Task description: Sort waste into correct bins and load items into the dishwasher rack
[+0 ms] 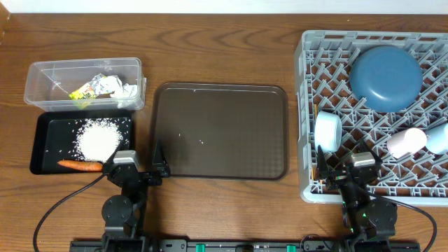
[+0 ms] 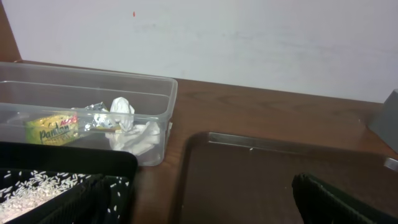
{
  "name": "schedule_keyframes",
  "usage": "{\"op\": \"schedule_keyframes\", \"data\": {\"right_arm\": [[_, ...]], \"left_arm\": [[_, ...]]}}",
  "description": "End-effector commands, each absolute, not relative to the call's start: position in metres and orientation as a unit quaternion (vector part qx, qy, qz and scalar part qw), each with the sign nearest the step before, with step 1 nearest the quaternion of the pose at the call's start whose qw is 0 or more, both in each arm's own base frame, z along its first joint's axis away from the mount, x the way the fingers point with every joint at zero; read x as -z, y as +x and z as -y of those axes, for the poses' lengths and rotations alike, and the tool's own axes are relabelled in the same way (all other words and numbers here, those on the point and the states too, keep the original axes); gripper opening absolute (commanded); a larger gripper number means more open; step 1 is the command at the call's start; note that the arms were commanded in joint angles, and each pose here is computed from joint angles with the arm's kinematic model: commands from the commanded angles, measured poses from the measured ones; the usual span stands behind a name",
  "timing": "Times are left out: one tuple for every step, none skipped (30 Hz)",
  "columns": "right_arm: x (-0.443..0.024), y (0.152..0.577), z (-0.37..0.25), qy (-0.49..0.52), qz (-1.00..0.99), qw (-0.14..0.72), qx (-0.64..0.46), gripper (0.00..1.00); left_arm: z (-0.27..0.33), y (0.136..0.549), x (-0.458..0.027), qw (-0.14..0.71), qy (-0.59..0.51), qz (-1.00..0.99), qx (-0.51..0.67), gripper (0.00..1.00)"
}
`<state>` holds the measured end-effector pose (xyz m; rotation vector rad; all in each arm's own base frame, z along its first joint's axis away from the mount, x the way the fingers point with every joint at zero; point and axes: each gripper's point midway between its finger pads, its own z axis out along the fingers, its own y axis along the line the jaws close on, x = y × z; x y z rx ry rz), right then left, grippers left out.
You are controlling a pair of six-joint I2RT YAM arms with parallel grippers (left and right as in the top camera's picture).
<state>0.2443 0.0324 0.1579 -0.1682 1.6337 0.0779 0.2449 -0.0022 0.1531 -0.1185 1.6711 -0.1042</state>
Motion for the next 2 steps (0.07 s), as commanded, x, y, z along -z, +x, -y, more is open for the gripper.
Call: {"op": "schedule_keyframes", "data": {"right_arm": [[-0.158,0.2444,-0.0286,-0.074,-0.727,0.682,-0.026,0.99],[-0.158,0.2444,-0.0286,-0.074,-0.727,0.682,-0.026,0.99]], "left_arm": [[0.0002,0.2439,-0.1364,0.649,-0.05,-0.758,0.036,0.96],[0.0003,0.2439,-0.1364,0.649,-0.05,-0.758,0.036,0.96]]}}
